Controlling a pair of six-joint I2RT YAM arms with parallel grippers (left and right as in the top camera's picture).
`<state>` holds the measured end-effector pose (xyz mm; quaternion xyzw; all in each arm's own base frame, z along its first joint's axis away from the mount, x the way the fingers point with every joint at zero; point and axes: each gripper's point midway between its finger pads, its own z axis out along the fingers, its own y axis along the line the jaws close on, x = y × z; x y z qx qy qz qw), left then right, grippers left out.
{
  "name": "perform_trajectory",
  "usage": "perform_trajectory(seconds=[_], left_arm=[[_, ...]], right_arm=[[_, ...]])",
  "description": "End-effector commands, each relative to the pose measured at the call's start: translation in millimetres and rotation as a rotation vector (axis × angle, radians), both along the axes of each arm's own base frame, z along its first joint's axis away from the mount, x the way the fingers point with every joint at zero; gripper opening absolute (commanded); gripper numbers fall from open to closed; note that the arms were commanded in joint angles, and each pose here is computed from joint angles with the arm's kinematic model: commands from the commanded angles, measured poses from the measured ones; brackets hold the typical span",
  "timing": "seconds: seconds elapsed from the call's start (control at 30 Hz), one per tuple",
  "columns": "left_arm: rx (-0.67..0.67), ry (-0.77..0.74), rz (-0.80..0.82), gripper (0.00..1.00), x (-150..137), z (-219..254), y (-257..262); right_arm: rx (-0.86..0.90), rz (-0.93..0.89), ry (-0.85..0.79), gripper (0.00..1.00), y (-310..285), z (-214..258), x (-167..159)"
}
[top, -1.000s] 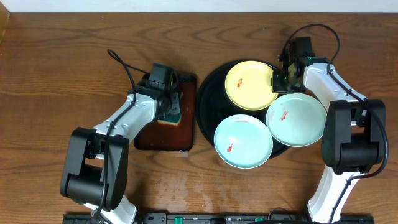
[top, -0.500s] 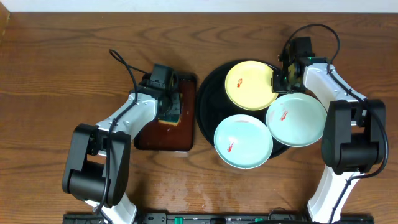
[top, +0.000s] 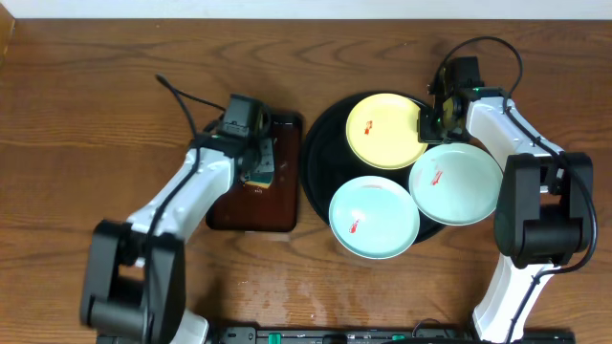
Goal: Clean dirty plates on tray and stack at the side
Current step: 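Lift the green sponge with the left gripper off the small tray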
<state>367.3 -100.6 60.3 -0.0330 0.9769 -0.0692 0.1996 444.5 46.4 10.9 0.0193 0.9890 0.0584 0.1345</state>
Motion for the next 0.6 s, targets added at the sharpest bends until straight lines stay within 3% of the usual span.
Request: perform_trajectory(seconds=[0.0, 0.1, 0.2, 0.57], left_arm=[[-0.006, -0.078, 0.008, 0.07, 4.3, 32.0, 2.2], [-0.020, -0.097, 0.005, 0.07, 1.1, 46.6, 2.1], [-0.102, -0.077, -0.012, 0.07, -1.5, 64.8, -3.6], [-0.188, -0.115, -0.046, 0.07, 12.7, 109.8, -4.2]], right_arm=[[-0.021, 0.017, 0.012, 0.04, -0.8, -4.0, -3.3], [-0.021, 0.017, 0.012, 0.05, -0.8, -4.0, -3.2], [-0.021, 0.017, 0.012, 0.18, -0.8, -4.0, -3.2], [-0.021, 0.017, 0.007, 0.20, -0.7, -3.7, -2.1]])
